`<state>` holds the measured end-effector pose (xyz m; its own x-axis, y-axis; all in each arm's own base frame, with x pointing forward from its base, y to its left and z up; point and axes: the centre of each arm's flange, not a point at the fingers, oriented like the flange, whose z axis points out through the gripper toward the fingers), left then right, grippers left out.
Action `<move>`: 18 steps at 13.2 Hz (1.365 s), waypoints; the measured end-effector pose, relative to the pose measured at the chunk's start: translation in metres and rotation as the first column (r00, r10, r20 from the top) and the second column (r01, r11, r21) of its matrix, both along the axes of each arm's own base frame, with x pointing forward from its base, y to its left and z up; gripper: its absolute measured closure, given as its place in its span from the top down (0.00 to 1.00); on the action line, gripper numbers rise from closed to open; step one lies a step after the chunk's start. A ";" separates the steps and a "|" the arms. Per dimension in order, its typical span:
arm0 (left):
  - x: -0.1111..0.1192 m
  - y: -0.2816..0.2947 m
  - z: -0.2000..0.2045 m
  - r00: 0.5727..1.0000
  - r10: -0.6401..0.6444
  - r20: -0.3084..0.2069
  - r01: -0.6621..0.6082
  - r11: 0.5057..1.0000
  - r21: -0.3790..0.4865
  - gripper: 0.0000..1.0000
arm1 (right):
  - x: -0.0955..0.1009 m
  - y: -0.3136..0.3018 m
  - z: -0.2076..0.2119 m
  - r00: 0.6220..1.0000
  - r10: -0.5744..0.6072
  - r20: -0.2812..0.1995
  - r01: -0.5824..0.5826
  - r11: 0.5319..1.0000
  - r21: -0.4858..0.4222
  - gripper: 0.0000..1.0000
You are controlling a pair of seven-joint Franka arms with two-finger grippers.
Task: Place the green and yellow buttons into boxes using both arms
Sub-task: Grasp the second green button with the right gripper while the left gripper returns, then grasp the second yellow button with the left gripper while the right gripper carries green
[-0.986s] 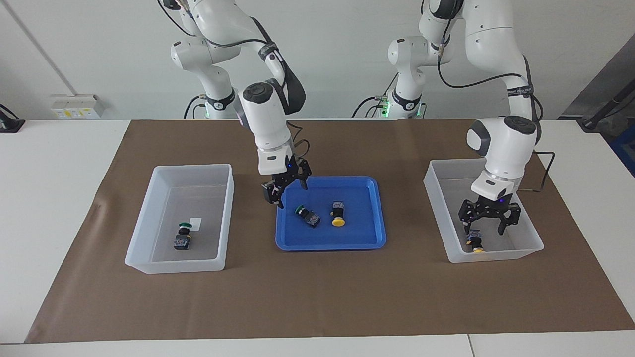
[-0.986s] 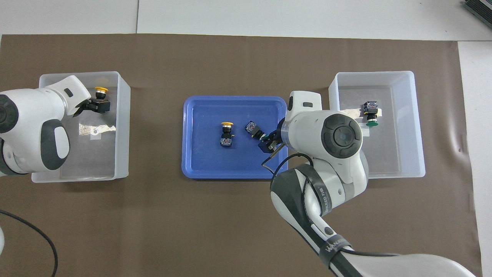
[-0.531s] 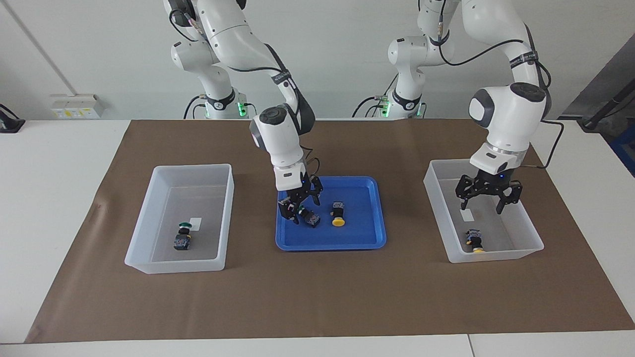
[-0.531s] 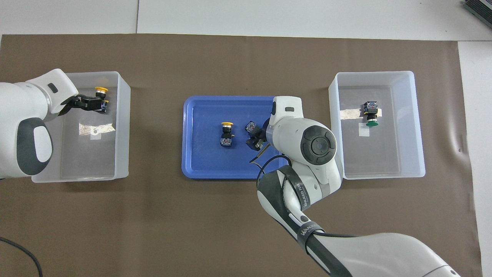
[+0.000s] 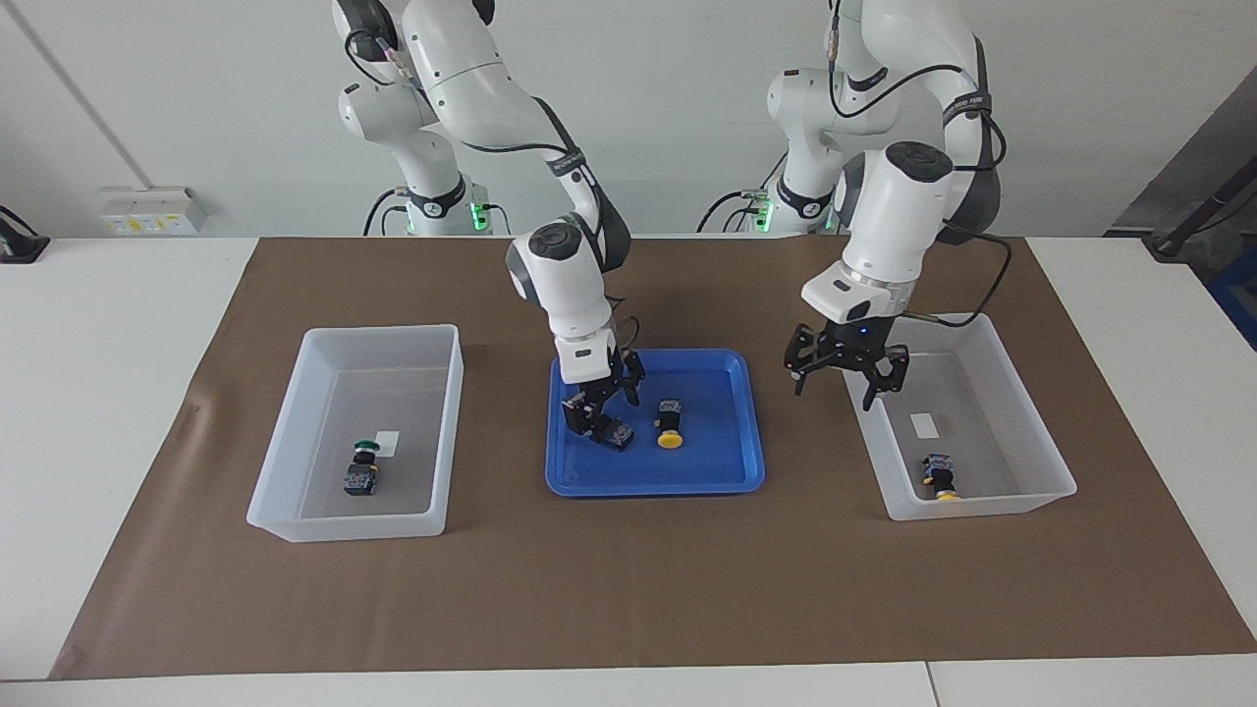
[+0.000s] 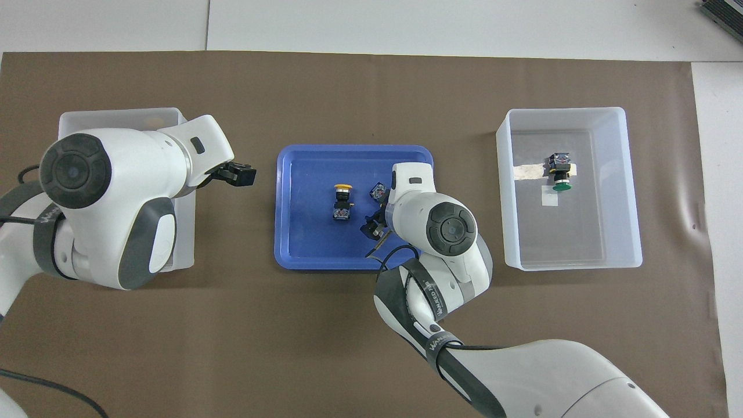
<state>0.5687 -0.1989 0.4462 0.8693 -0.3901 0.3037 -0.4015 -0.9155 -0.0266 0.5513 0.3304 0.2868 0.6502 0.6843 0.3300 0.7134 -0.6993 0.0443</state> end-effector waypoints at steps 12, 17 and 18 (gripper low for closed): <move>-0.074 -0.130 -0.080 0.997 0.056 -0.050 -0.060 0.994 -0.088 1.00 | 0.014 -0.079 0.137 0.985 -0.150 -0.088 0.149 0.989 -0.019 0.41; -0.069 -0.152 -0.146 0.985 0.167 -0.054 -0.173 0.973 -0.151 1.00 | 0.026 -0.223 0.197 0.923 -0.366 -0.120 0.365 0.930 -0.032 0.41; -0.067 -0.151 -0.152 0.983 0.175 -0.058 -0.182 0.972 -0.149 0.90 | 0.029 -0.249 0.195 0.905 -0.406 -0.125 0.405 0.914 -0.036 0.41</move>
